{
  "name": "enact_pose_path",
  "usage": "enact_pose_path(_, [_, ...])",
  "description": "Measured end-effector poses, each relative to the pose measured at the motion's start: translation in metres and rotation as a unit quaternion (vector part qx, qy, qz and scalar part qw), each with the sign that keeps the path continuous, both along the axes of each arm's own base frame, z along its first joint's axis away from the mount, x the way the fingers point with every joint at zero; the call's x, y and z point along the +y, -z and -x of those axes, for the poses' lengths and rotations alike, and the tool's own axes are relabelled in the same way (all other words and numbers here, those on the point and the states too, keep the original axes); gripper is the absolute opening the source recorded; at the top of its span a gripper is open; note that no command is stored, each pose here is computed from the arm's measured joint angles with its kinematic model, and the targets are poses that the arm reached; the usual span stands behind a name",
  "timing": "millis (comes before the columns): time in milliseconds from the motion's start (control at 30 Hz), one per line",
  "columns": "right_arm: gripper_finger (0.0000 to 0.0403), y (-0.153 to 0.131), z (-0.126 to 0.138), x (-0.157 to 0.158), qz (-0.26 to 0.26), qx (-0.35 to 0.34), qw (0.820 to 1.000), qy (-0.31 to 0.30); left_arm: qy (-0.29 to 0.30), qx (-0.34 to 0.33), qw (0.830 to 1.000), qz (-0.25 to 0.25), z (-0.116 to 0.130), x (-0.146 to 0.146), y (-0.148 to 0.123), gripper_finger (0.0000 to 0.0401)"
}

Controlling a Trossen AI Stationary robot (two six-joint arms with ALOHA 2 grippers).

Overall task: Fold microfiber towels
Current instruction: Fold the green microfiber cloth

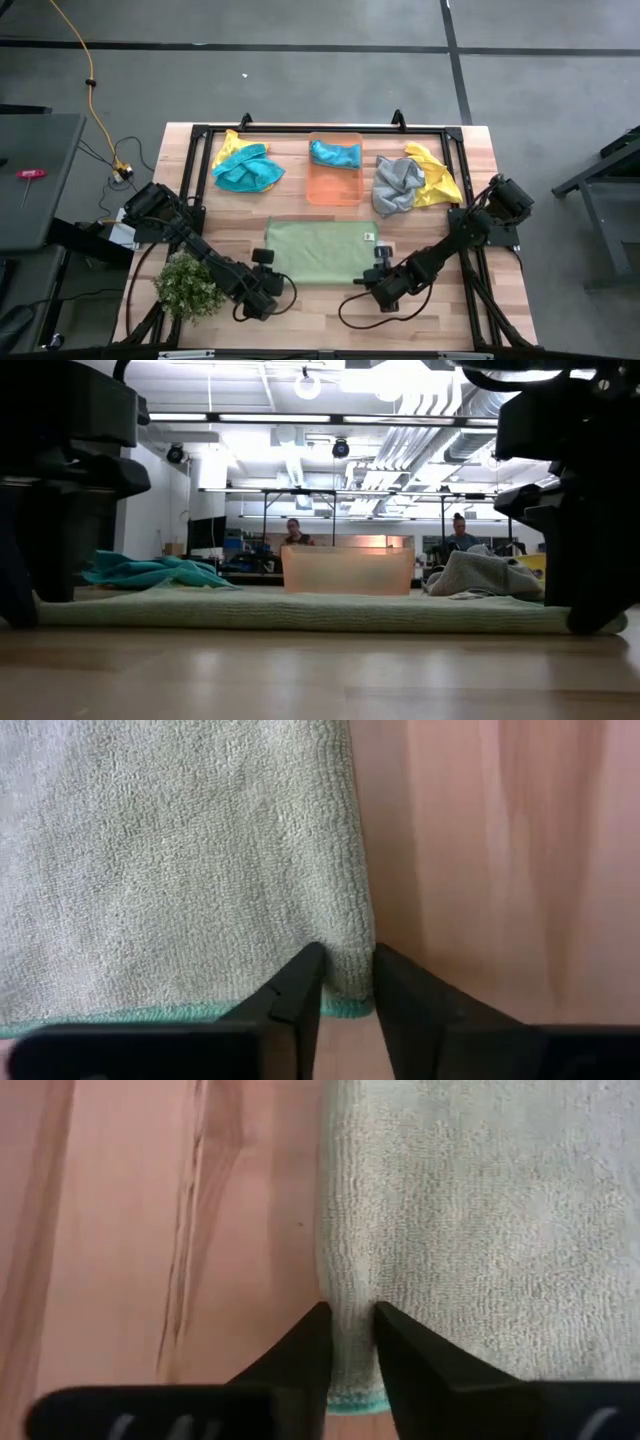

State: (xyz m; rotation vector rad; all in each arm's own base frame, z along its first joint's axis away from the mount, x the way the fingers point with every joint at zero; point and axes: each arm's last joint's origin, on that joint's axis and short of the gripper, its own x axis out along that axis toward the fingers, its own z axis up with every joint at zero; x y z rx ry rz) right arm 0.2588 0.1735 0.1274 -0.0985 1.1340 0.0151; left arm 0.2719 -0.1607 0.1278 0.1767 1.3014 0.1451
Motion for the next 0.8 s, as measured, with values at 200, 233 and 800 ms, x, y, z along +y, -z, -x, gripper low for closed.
enact_pose_path(200, [0.0009, 0.000, 0.000, -0.001, 0.004, 0.002, 1.000, 0.005, -0.015, -0.003, 1.000, 0.004, 0.000, 0.000, 0.000, 0.0007])
enact_pose_path(233, [0.0009, -0.001, 0.000, 0.000, 0.003, 0.006, 1.000, 0.004, -0.018, -0.005, 1.000, 0.006, 0.000, 0.000, -0.002, 0.0007])
enact_pose_path(800, [0.0001, -0.069, -0.010, 0.003, 0.071, 0.061, 0.995, 0.024, -0.083, -0.049, 0.995, -0.030, 0.003, 0.033, -0.074, 0.0001])
